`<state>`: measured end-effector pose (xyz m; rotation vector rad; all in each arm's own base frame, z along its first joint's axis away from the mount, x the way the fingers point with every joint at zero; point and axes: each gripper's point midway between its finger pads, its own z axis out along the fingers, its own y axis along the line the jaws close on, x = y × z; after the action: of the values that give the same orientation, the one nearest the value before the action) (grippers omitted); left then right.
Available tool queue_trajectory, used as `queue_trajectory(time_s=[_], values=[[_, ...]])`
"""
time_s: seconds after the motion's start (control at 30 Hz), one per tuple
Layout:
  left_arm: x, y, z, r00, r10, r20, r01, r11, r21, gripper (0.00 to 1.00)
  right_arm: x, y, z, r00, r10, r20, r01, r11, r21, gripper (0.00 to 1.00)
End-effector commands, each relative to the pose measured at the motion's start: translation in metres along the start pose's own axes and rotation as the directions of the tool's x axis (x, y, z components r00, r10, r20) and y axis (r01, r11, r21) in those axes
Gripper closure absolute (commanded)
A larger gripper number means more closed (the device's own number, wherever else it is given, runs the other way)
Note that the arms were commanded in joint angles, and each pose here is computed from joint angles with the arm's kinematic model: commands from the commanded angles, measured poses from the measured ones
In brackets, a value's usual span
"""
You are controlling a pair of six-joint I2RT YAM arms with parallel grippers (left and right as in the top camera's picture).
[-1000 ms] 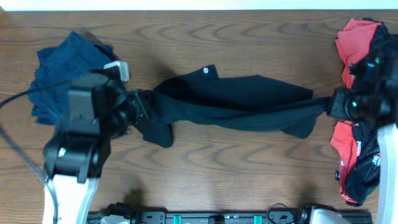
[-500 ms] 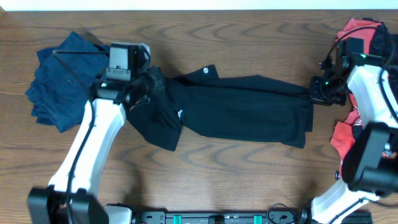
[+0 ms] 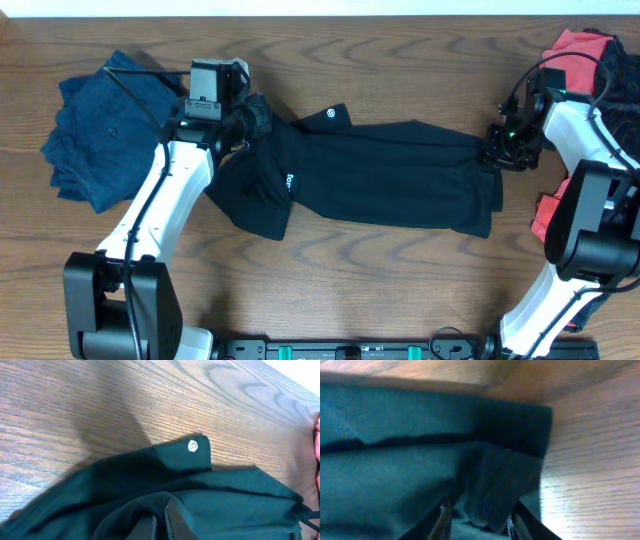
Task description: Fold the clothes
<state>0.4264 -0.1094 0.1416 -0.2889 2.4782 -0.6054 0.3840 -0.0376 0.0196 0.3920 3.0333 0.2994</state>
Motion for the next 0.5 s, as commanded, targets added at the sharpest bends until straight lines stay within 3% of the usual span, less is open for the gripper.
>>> queue_trajectory(time_s=[0.0,0.1,0.47], values=[[0.003,0.004,0.001,1.0,0.007,-0.011,-0.007,1.0,-0.018,0.94,-0.003,0.01,-0.032,0.998,-0.035,0.052,0.038,0.998,-0.047,0.61],[0.005,0.005,0.001,1.0,0.004,-0.022,-0.004,1.0,-0.022,0.94,0.008,0.01,-0.032,0.998,-0.059,0.011,0.06,0.997,-0.045,0.51],[0.009,0.007,0.0,0.999,-0.001,-0.037,0.0,1.0,-0.03,0.94,0.021,0.004,-0.013,0.996,-0.085,-0.02,0.085,0.996,-0.008,0.49]])
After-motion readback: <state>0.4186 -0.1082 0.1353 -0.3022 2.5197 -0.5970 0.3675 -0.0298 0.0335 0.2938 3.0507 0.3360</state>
